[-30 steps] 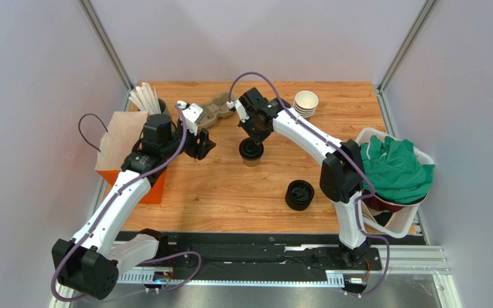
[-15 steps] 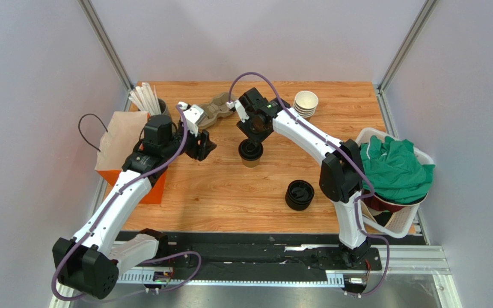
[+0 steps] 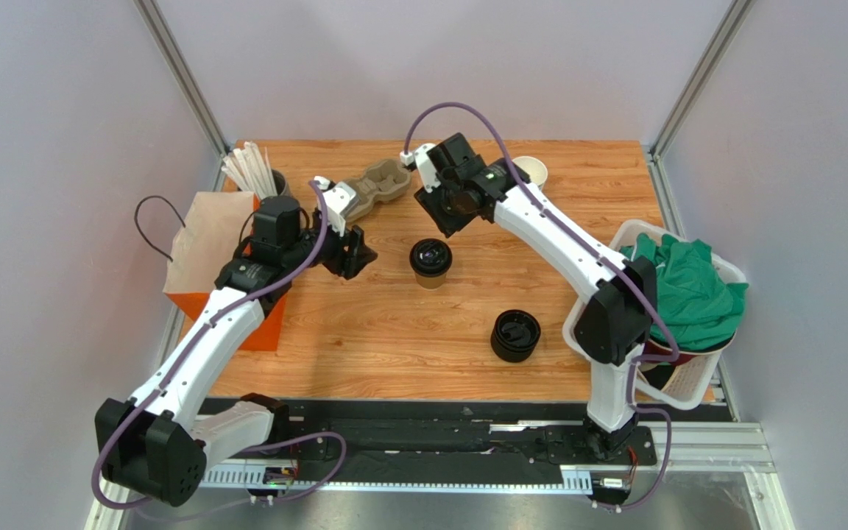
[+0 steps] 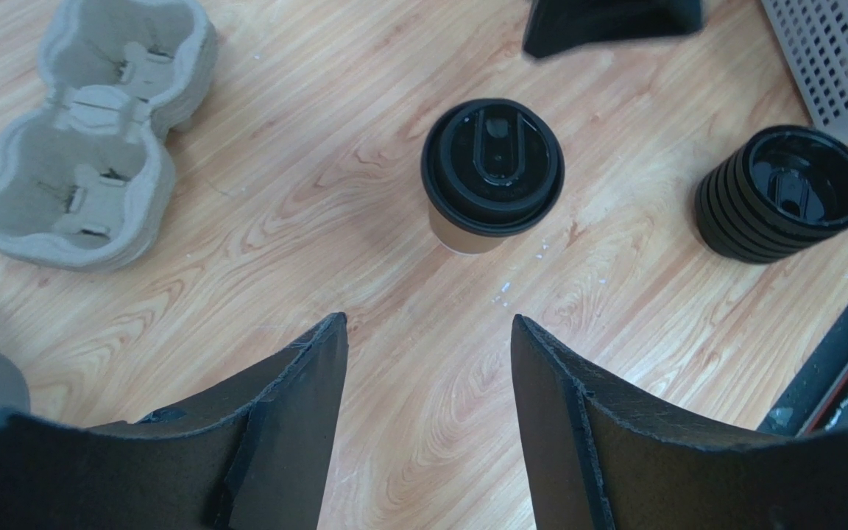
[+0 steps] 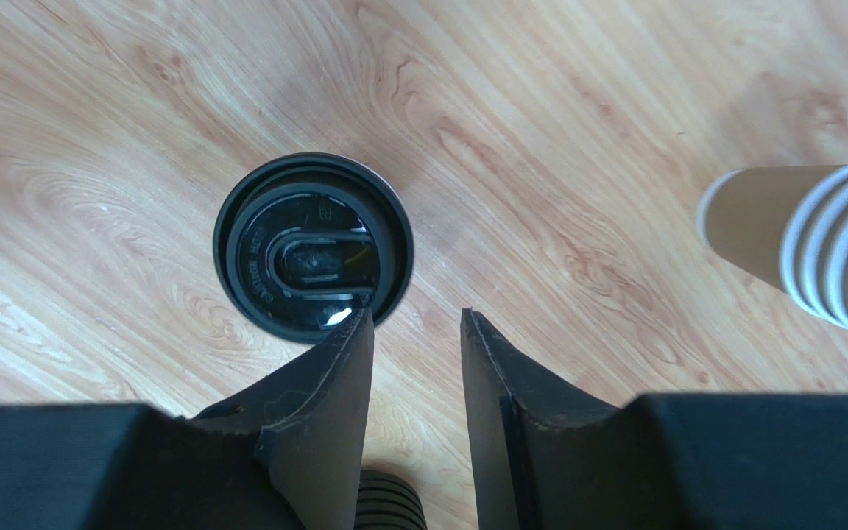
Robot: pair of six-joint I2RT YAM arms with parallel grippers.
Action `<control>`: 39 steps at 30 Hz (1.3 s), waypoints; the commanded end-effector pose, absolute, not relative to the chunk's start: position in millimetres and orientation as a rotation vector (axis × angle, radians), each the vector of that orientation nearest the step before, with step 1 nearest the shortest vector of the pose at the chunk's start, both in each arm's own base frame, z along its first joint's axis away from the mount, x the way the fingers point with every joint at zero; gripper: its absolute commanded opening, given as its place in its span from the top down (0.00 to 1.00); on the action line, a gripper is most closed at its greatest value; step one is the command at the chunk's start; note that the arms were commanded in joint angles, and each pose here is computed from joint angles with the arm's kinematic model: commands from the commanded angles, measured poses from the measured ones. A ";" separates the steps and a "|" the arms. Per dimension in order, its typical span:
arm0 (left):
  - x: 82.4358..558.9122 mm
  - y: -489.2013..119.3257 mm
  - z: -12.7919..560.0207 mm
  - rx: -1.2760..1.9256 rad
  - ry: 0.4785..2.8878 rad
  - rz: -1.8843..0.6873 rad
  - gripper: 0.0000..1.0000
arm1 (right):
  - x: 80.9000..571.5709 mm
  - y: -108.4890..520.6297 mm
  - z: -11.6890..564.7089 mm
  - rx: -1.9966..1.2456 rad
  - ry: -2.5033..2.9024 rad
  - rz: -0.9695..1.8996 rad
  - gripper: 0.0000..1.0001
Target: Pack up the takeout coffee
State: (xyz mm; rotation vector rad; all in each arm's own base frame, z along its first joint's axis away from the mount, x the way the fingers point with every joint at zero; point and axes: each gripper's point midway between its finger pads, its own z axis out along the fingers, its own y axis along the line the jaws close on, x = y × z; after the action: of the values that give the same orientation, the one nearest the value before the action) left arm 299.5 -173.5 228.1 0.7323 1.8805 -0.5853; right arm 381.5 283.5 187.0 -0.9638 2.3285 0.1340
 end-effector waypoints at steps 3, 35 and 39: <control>301.2 -197.3 232.5 0.933 1.830 -0.649 0.35 | 368.9 247.1 245.7 -0.913 2.246 0.173 0.60; 375.4 -289.1 150.9 1.060 2.055 -1.108 0.25 | 313.5 178.5 230.4 -0.874 2.270 0.359 0.60; 379.2 -291.8 146.3 1.039 2.073 -1.126 0.26 | 312.2 178.8 232.7 -0.872 2.258 0.365 0.60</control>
State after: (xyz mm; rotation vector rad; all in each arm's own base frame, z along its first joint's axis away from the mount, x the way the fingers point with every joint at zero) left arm 372.2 -281.9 137.0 1.0433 2.1098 -1.0839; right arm 308.9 174.8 210.7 -0.8707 2.3625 0.3524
